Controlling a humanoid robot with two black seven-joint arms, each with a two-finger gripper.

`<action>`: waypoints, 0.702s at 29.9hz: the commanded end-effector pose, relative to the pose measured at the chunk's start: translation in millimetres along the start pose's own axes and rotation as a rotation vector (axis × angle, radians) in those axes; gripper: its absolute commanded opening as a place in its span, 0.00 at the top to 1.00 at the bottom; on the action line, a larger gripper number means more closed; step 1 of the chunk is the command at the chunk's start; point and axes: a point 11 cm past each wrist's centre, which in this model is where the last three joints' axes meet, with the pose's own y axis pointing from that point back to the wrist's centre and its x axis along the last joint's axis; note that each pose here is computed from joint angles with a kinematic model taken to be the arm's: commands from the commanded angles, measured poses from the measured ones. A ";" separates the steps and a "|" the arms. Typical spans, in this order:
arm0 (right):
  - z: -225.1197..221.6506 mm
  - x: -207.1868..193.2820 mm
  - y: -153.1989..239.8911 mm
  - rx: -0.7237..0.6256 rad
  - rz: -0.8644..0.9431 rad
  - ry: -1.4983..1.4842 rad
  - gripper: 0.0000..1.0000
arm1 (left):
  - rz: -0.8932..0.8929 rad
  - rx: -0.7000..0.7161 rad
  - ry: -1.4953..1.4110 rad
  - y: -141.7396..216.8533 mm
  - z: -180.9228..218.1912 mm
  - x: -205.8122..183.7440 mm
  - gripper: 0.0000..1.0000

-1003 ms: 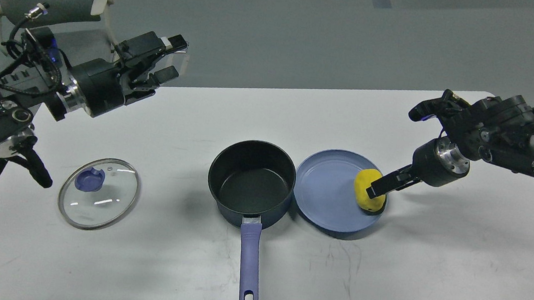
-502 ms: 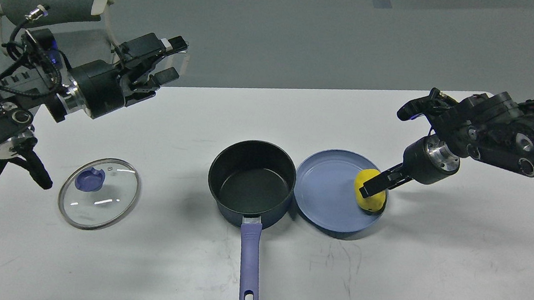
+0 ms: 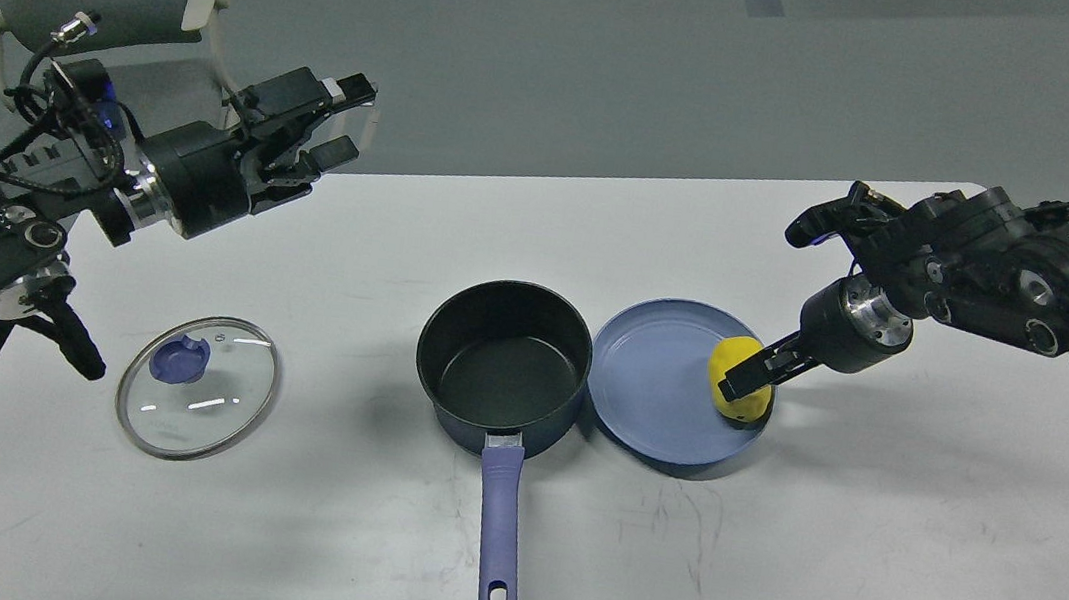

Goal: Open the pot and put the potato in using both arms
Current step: 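Reach the right gripper down to the yellow potato and grasp it, then lift the potato and carry it over the open saucepan with the right gripper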

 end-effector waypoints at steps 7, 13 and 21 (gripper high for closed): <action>0.0 3.9 6.6 -0.002 0.010 0.002 0.66 | 0.000 0.000 0.001 -0.4 -0.4 -0.6 0.03; -2.3 14.4 21.7 -0.003 0.036 0.012 0.66 | -0.002 -0.002 0.001 -1.2 0.2 -0.9 0.03; -29.3 47.8 51.9 0.040 0.112 0.046 0.66 | -0.002 -0.004 0.002 -1.8 0.7 -1.1 0.03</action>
